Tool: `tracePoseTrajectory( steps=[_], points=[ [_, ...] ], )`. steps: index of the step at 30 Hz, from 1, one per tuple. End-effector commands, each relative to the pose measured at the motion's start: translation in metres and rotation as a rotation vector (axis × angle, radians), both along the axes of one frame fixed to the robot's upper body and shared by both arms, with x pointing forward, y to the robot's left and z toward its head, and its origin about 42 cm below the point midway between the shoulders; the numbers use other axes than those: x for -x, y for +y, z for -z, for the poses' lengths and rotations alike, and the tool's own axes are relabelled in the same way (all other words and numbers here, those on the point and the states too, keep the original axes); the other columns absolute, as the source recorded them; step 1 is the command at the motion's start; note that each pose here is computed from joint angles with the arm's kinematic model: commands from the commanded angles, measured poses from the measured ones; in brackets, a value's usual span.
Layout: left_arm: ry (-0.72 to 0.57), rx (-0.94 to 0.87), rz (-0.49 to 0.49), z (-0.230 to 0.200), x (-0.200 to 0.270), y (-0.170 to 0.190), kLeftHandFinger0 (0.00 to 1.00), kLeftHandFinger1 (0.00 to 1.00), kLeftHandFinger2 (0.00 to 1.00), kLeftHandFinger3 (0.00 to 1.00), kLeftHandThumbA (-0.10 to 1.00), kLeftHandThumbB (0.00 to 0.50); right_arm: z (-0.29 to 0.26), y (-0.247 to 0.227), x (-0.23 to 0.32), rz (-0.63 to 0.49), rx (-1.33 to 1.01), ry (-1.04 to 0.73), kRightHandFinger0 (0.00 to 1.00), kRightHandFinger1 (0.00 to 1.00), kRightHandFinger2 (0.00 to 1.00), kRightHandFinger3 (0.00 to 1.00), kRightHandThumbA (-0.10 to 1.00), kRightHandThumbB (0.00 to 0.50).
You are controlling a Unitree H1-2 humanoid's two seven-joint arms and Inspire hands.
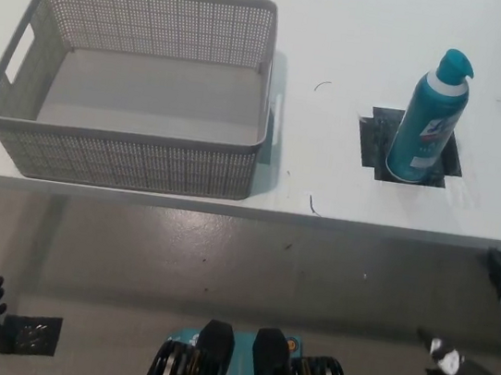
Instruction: Use the right hand to pick up an air purifying spray and put it inside a container
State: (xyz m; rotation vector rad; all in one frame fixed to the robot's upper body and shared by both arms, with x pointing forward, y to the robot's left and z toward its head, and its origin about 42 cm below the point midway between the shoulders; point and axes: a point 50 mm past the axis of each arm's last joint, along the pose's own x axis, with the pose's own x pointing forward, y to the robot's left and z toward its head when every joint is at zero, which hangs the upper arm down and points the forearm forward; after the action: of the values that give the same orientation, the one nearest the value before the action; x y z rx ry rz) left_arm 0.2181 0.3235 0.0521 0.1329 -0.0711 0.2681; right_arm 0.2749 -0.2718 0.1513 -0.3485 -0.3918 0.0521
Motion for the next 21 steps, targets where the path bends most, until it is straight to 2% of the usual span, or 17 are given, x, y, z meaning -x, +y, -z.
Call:
tracePoseTrajectory(
  steps=[1,4,5,7,8,10,15,18,21],
  points=[
    [-0.071,-0.005,-0.016,-0.007,0.005,0.007,1.00,1.00,1.00,1.00,0.94,0.191,-0.027,-0.003,-0.033,-0.015,0.089,-0.008,1.00,1.00,1.00,1.00,0.76,0.500],
    [-0.078,0.005,-0.015,-0.006,0.004,0.007,1.00,1.00,1.00,1.00,0.92,0.222,-0.035,-0.007,-0.062,-0.003,0.144,0.074,1.00,1.00,1.00,1.00,0.83,0.500],
    [-0.074,0.002,-0.015,-0.006,0.005,0.006,1.00,1.00,1.00,1.00,0.91,0.211,-0.035,-0.008,-0.072,0.007,0.163,0.097,1.00,1.00,1.00,1.00,0.90,0.500],
    [-0.079,0.013,-0.024,-0.006,0.006,0.006,1.00,1.00,1.00,1.00,0.89,0.197,-0.032,-0.010,-0.085,0.017,0.170,0.120,1.00,1.00,1.00,1.00,0.96,0.500],
    [-0.083,0.015,-0.028,-0.006,0.005,0.005,1.00,1.00,1.00,1.00,0.89,0.214,-0.030,-0.010,-0.092,0.020,0.173,0.131,1.00,1.00,1.00,1.00,1.00,0.500],
    [-0.081,0.005,-0.020,-0.006,0.005,0.006,1.00,1.00,1.00,1.00,0.92,0.225,-0.028,-0.011,-0.104,0.026,0.192,0.149,1.00,1.00,1.00,1.00,1.00,0.500],
    [-0.081,0.009,-0.025,-0.009,0.004,0.002,1.00,1.00,1.00,1.00,0.87,0.180,-0.025,-0.010,-0.137,-0.031,0.072,0.218,1.00,1.00,1.00,1.00,1.00,0.500],
    [-0.090,0.006,-0.028,-0.007,0.003,0.003,1.00,1.00,1.00,1.00,0.88,0.214,-0.025,-0.012,-0.159,-0.016,0.031,0.229,1.00,1.00,1.00,1.00,1.00,0.500],
    [-0.087,0.018,-0.027,-0.008,0.003,0.002,1.00,1.00,1.00,1.00,0.86,0.217,-0.030,-0.013,-0.173,-0.013,-0.001,0.226,1.00,1.00,1.00,1.00,1.00,0.500]
  ],
)
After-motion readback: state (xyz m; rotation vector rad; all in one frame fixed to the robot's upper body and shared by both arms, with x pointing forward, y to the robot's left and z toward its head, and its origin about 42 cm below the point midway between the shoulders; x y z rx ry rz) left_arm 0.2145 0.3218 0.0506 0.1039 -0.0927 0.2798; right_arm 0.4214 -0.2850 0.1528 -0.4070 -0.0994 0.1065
